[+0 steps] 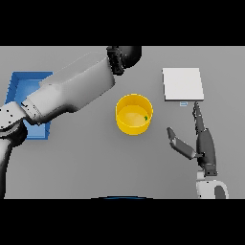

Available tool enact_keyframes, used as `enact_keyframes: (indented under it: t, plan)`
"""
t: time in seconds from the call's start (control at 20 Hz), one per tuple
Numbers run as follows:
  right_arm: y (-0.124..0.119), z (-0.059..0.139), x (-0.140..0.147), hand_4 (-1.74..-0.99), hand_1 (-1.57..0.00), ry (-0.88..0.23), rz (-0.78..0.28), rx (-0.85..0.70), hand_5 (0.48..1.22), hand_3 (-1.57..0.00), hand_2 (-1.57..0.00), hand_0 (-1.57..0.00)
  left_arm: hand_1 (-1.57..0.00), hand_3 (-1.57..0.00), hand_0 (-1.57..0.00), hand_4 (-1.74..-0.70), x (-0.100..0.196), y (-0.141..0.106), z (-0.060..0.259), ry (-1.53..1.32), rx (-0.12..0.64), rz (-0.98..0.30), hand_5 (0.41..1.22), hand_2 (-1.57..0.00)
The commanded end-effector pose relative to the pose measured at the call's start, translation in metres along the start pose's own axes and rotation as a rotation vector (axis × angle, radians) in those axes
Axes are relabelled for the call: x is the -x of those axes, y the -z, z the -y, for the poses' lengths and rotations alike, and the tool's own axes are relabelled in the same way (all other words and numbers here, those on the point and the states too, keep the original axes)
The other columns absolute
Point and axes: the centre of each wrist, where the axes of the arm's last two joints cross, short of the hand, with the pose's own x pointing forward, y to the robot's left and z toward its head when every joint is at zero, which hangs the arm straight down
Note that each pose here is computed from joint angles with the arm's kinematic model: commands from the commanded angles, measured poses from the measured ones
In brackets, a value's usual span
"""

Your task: Pick up the red beaker and tilt it to pour out 1 green nut into yellow bowl. Pick up the yellow bowl and place it on the metallic measuring scale.

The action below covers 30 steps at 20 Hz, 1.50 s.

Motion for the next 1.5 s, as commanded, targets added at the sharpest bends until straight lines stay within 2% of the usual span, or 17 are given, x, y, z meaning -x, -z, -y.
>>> enact_keyframes:
  t: [0.0,0.05,0.15,0.25,0.3,0.4,0.45,0.5,0.7,0.8,1.0,1.15,1.25,1.4,1.45]
  plan:
    - [-0.002,-0.001,0.001,-1.19,0.0,-0.007,-0.002,-0.007,0.594,0.0,0.0,0.0,-1.57,-1.27,-1.57,-1.69,0.015,-0.003,-0.001,-0.023,-0.017,-0.037,1.221,-1.43]
    - [0.001,0.0,0.001,-1.186,0.0,0.005,-0.006,-0.005,0.596,0.0,0.0,0.0,-1.57,-1.04,-1.57,-1.7,0.033,-0.009,-0.004,-0.049,-0.02,-0.059,1.221,-1.46]
    - [0.003,-0.002,0.004,-1.181,0.0,0.03,-0.017,-0.015,0.593,0.0,0.0,0.0,-1.57,-1.23,-1.57,-1.7,0.066,-0.019,-0.002,-0.109,-0.032,-0.144,1.221,-1.5]
    - [0.004,-0.001,0.003,-1.183,0.0,0.063,-0.008,-0.023,0.595,0.0,0.0,0.0,-1.57,-1.35,-1.57,-1.71,0.094,-0.025,0.0,-0.233,-0.026,-0.238,1.221,-1.53]
    - [0.005,-0.001,0.003,-1.193,0.0,0.063,-0.002,-0.027,0.597,0.0,0.0,0.0,-1.57,-1.4,-1.57,-1.72,0.109,-0.03,0.014,-0.33,-0.012,-0.29,1.221,-1.53]
    - [0.002,0.0,0.003,-1.199,0.0,0.06,0.003,-0.03,0.594,0.0,0.0,0.0,-1.57,-1.38,-1.57,-1.73,0.136,-0.047,0.043,-0.567,-0.017,-0.42,1.221,-1.55]
    - [0.003,0.001,0.003,-1.209,0.0,0.053,0.004,-0.028,0.593,0.0,0.0,0.0,-1.57,-1.36,-1.57,-1.73,0.141,-0.051,0.058,-0.686,0.002,-0.498,1.221,-1.55]
    - [0.006,0.001,0.002,-1.222,0.0,0.061,-0.002,-0.033,0.592,0.0,0.0,0.0,-1.57,-1.36,-1.57,-1.73,0.148,-0.058,0.074,-0.804,-0.011,-0.541,1.221,-1.56]
    - [0.003,0.004,0.007,-1.22,0.0,0.059,0.018,-0.047,0.587,0.0,0.0,0.0,-1.57,-1.41,-1.57,-1.74,0.151,-0.089,0.144,-1.165,-0.093,-0.687,1.221,-1.56]
    - [0.008,0.005,0.006,-1.226,0.0,0.049,0.021,-0.048,0.587,0.0,0.0,0.0,-1.57,-1.43,-1.57,-1.74,0.142,-0.105,0.178,-1.308,-0.123,-0.77,1.221,-1.57]
    - [0.008,0.004,0.007,-1.212,0.0,0.027,0.026,-0.064,0.604,0.0,0.0,0.0,-1.57,-1.45,-1.57,-1.74,0.106,-0.127,0.22,-1.523,-0.168,-0.986,1.221,-1.57]
    - [0.008,0.004,0.008,-1.21,0.0,0.008,0.019,-0.08,0.631,0.0,0.0,0.0,-1.57,-1.46,-1.57,-1.74,0.062,-0.142,0.244,-1.648,-0.133,-1.123,1.221,-1.57]
    - [0.013,0.005,0.004,-1.21,0.0,-0.006,0.014,-0.086,0.649,0.0,0.0,0.0,-1.57,-1.45,-1.57,-1.74,0.036,-0.151,0.248,-1.701,-0.101,-1.185,1.221,-1.57]
    - [0.006,0.006,0.006,-1.21,0.0,0.0,0.006,-0.093,0.66,0.0,0.0,0.0,-1.57,-1.45,-1.57,-1.74,-0.001,-0.164,0.253,-1.756,-0.078,-1.228,1.221,-1.57]
    - [0.008,0.004,0.006,-1.215,0.0,-0.007,0.011,-0.094,0.664,0.0,0.0,0.0,-1.57,-1.45,-1.57,-1.74,-0.015,-0.166,0.256,-1.771,-0.05,-1.236,1.221,-1.57]
